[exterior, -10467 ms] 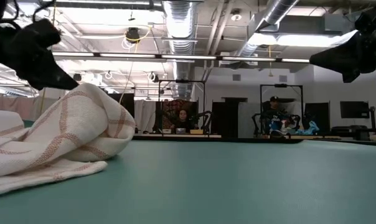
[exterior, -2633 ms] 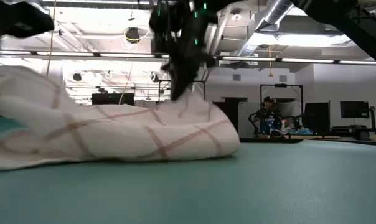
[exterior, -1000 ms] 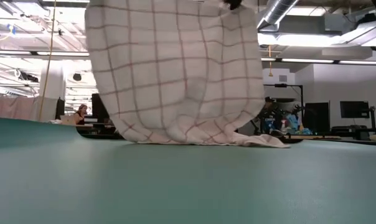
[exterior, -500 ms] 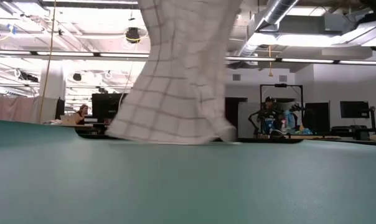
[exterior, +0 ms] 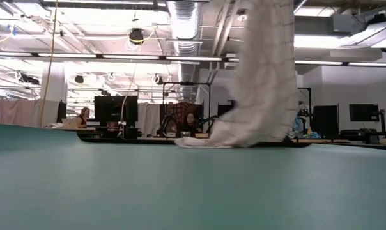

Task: Roll towel into tight, uniform cylinder
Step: Fold the white towel

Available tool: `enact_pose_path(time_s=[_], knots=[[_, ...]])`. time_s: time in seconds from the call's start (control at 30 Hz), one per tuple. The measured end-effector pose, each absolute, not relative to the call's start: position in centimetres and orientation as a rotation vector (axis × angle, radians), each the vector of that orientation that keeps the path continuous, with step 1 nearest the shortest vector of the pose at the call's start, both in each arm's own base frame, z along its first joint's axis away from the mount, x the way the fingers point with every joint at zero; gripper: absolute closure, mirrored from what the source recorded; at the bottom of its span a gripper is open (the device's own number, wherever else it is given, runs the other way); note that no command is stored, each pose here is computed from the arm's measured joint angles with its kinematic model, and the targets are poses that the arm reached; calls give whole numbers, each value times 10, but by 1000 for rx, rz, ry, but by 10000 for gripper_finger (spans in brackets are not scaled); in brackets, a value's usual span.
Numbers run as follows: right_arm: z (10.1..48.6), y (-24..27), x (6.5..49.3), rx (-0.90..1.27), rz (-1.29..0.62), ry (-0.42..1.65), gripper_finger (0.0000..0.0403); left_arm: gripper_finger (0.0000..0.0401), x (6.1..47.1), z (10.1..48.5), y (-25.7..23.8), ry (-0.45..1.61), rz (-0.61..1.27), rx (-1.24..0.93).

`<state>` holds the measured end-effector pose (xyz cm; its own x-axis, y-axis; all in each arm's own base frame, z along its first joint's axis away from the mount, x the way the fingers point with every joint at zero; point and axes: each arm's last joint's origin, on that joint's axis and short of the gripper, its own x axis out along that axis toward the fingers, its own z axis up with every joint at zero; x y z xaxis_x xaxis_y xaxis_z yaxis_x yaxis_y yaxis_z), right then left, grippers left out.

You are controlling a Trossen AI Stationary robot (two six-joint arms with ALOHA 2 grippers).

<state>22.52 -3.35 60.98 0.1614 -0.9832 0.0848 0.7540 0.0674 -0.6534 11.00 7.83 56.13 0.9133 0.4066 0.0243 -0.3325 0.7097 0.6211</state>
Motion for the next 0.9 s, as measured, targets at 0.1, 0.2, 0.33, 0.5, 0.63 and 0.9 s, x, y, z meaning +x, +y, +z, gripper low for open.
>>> enact_pose_path(time_s=[0.1, 0.2, 0.33, 0.5, 0.63, 0.9], knots=[[589, -8, 237, -658, -1259, 475, 396, 401, 127, 533, 80, 213, 96, 463], [560, 21, 253, -645, -1130, 478, 396, 401, 155, 497, 87, 339, -70, 297], [521, 61, 262, -618, -992, 492, 396, 398, 196, 430, 92, 548, -107, 199], [476, 119, 266, -453, -854, 438, 396, 388, 222, 344, 84, 685, -206, 191], [444, 174, 267, -342, -623, 475, 396, 388, 237, 291, 73, 627, -256, 206], [333, 264, 258, -197, -497, 721, 396, 387, 253, 249, 49, 368, -281, 283]])
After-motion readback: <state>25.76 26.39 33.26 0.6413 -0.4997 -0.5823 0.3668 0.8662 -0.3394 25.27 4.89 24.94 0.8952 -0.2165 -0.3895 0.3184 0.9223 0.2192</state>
